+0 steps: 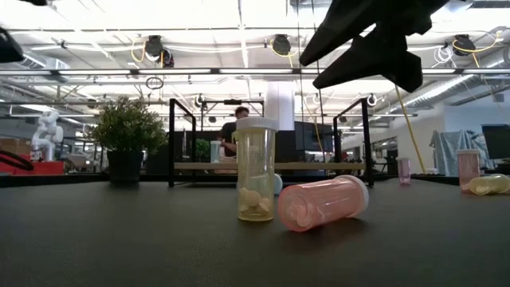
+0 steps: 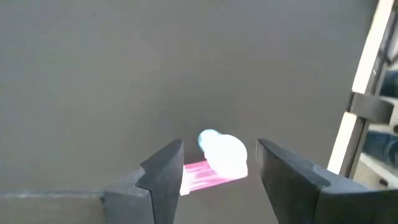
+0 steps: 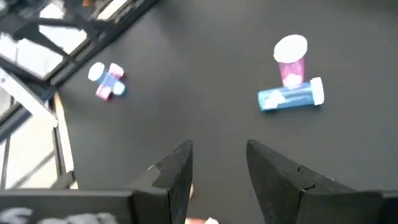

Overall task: Pick and place medicine bottles onto shelf by color
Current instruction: Put the bottom blue pill bottle on the shelf

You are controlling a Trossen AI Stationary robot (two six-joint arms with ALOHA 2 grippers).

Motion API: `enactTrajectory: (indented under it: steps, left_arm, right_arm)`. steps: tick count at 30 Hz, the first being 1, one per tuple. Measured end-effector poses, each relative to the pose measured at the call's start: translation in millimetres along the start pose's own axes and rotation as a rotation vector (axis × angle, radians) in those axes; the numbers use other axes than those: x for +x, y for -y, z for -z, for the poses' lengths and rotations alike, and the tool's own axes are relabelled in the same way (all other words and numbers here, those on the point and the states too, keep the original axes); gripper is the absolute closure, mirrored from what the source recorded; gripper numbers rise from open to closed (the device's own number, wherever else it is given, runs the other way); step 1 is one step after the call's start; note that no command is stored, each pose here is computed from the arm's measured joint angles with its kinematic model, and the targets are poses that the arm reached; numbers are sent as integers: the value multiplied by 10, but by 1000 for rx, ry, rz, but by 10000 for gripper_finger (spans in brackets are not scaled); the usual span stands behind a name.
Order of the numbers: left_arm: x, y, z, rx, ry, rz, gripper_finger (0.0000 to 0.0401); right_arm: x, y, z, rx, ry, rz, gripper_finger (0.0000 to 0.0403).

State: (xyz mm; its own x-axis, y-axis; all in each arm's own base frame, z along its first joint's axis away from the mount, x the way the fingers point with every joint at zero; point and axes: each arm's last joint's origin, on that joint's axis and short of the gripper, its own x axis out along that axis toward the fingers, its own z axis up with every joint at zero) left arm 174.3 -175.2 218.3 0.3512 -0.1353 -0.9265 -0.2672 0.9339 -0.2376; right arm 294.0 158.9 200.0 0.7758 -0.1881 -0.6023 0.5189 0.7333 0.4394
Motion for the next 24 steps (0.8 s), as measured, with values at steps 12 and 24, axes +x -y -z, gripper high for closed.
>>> enactTrajectory:
  steps: [12, 24]
  left_arm:
    - [39, 121, 184, 60, 38, 90, 156]
    - [76, 153, 295, 271, 126, 5, 155]
  right_arm:
    - [72, 37, -67, -156, -116, -53, 253]
    - [60, 27, -48, -191, -120, -61, 246]
